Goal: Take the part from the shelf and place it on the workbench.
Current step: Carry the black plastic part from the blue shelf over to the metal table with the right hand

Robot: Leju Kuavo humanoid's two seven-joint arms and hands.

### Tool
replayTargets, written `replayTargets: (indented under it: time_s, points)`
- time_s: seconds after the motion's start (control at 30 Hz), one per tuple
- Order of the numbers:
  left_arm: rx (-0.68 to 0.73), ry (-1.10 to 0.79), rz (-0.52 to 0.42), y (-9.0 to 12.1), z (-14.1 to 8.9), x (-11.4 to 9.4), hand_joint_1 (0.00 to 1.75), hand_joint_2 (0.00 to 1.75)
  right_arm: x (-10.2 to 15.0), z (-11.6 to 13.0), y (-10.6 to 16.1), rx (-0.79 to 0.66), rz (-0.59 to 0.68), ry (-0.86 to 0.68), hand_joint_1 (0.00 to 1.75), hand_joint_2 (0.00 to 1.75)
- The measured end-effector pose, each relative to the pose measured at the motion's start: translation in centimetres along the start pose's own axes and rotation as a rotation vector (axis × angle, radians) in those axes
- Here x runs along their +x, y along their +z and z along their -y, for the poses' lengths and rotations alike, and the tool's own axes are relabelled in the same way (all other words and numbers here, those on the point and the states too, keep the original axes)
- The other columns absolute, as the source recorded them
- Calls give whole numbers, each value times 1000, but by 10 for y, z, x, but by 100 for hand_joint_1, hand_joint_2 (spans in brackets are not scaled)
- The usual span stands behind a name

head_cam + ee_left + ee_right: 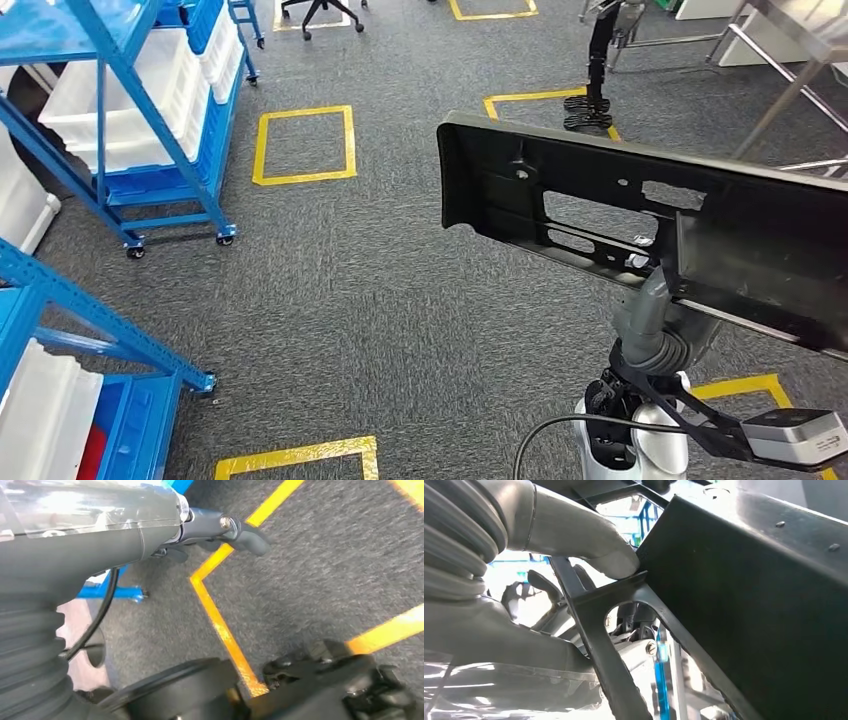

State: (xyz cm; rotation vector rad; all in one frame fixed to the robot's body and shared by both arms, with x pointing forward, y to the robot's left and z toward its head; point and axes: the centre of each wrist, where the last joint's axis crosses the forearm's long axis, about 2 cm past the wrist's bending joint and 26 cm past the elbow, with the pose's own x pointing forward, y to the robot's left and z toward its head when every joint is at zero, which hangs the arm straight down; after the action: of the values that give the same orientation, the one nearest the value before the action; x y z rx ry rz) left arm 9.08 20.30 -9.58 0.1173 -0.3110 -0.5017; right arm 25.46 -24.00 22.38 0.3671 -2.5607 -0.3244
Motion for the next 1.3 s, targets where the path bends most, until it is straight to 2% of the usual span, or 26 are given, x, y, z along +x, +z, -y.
replayTargets:
  time_s: [0.57,1.1,1.3]
  points:
    - [-13,28,1,1,3,-7,0,175,-11,-3,3,2,-43,2,175,175]
    - [-20,25,24,2,7,3,0,175,-11,-2,5,3,-48,7,175,175]
    - [-19,21,12,2,7,-1,0,175,-11,-1,5,0,-44,3,175,175]
